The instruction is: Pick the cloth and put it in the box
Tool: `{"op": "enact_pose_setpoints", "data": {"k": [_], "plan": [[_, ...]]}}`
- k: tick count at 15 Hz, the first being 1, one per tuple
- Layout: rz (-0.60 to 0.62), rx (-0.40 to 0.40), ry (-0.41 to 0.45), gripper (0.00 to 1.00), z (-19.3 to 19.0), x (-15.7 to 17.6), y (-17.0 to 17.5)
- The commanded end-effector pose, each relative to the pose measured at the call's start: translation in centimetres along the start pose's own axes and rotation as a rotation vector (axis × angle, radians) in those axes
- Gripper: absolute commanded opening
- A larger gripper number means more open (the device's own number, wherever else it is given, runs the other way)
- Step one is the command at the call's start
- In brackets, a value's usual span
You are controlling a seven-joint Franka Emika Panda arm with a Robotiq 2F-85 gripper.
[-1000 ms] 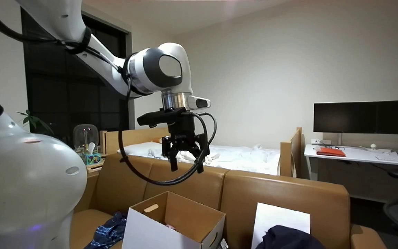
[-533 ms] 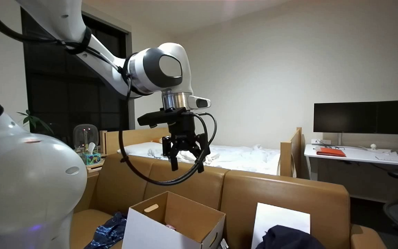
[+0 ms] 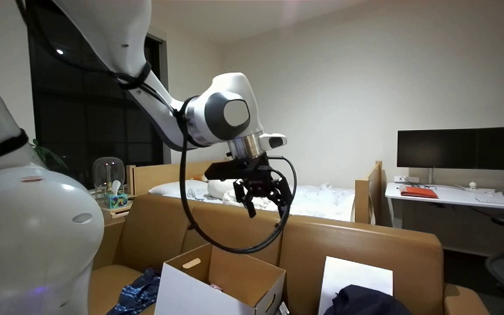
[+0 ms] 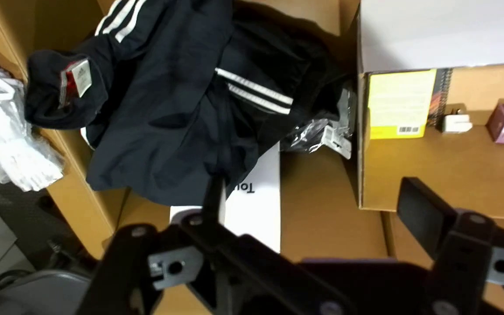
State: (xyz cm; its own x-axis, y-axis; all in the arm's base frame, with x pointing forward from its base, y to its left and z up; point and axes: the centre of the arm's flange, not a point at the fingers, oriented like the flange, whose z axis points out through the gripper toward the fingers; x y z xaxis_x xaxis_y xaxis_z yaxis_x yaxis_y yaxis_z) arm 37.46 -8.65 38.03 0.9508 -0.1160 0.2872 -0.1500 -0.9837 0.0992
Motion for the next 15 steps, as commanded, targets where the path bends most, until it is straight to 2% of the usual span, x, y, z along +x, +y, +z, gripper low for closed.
{"op": "enact_pose_setpoints", "data": {"k": [1,3,10,11,15], "plan": [[0.022,-0.021,0.031,1.0,1.0,0.6,0.8],[0.033,-0.027,0.02,1.0,2.2,0.9,1.3],[0.024,-0.027,0.037,1.0,1.2,1.1,0.9],[0.045,-0.05,0.055,1.0,1.8,1.4,0.7],[0.123,-0.075,0.124,1.0,3.7,6.1,1.9]]}}
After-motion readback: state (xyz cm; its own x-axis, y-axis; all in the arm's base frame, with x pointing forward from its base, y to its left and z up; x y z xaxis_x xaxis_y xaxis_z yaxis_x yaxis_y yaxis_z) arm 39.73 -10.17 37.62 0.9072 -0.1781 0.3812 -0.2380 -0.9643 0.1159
